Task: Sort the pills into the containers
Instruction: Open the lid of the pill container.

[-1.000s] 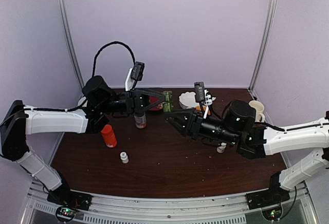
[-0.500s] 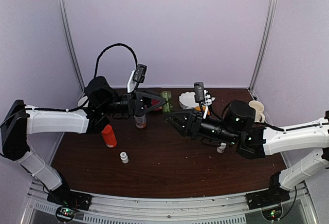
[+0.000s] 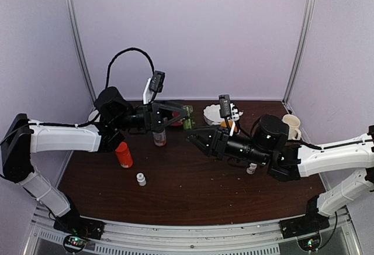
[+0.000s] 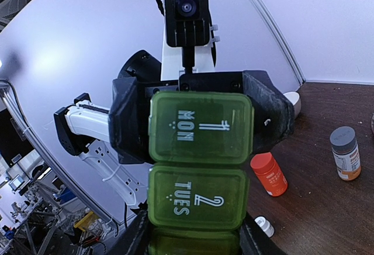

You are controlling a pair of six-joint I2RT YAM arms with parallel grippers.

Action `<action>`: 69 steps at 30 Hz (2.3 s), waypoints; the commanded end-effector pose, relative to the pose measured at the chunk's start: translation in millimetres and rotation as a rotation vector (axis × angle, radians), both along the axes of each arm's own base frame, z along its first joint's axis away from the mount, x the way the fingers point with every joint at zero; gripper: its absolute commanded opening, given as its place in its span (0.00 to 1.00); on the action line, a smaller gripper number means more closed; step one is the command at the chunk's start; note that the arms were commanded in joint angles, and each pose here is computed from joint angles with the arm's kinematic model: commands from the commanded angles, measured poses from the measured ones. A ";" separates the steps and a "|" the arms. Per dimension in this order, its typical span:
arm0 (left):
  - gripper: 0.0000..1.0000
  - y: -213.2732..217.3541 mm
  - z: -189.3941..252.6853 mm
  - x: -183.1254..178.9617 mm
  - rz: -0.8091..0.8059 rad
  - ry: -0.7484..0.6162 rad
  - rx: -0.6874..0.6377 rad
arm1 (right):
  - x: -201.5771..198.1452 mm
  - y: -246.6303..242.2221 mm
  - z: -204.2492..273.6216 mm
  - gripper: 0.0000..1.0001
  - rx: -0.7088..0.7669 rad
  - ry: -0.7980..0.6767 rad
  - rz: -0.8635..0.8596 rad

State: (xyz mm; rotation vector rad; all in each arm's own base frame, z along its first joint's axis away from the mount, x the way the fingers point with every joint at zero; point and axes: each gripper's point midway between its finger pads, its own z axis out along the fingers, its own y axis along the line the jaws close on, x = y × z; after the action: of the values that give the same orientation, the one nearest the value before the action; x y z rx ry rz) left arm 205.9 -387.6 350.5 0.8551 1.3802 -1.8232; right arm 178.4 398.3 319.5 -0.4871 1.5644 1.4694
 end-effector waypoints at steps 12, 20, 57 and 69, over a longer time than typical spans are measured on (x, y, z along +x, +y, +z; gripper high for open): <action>0.64 4.9 12.7 -7.7 -0.015 -0.045 -0.059 | 0.6 -3.8 2.9 0.43 0.017 -0.015 -0.001; 0.61 4.6 10.1 -6.8 -0.013 -0.040 -0.051 | 0.6 -3.1 1.3 0.43 0.020 -0.009 0.003; 0.81 1.8 -13.0 -24.4 -0.061 -0.020 0.014 | 3.0 -2.0 7.0 0.44 0.036 -0.015 0.002; 0.76 3.3 -9.4 -26.5 -0.064 -0.014 -0.007 | 3.3 0.1 5.6 0.44 0.032 -0.012 0.007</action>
State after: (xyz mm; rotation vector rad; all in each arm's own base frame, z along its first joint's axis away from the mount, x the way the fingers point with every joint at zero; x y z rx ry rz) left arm 186.8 -387.5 323.9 0.8871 1.4421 -1.8567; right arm 180.6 397.9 314.2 -0.4891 1.5648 1.4737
